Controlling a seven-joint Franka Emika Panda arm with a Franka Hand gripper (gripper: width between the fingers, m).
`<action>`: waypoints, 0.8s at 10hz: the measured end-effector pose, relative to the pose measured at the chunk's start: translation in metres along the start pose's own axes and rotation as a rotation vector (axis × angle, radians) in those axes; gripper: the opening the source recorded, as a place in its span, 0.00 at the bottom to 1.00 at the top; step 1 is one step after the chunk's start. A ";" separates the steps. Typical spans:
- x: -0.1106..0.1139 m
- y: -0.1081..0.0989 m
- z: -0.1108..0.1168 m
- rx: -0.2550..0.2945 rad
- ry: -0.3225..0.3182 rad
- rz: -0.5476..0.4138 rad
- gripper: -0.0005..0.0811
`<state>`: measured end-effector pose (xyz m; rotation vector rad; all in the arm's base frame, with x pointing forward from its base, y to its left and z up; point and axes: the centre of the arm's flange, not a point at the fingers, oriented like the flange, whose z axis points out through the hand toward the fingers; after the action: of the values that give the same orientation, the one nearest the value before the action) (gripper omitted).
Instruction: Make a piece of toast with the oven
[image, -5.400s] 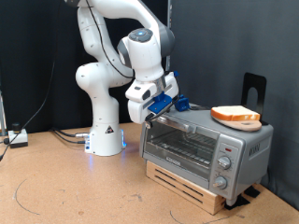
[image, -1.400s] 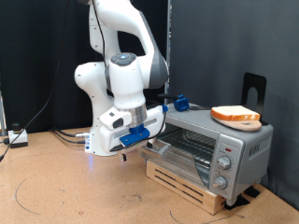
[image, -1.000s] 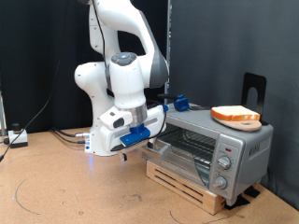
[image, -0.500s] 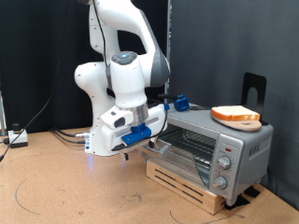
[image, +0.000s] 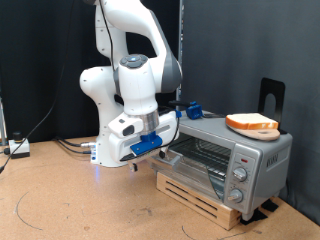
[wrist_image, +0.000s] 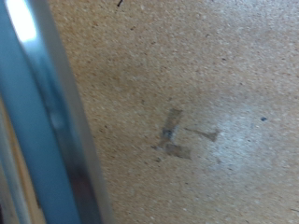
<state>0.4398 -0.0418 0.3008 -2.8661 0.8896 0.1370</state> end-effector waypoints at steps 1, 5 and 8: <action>0.000 0.001 0.000 -0.015 0.006 -0.003 1.00; 0.012 0.012 0.008 -0.057 0.050 0.033 1.00; 0.029 0.024 0.026 -0.071 0.067 0.082 1.00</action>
<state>0.4489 -0.0733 0.2692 -2.9161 1.0362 0.0834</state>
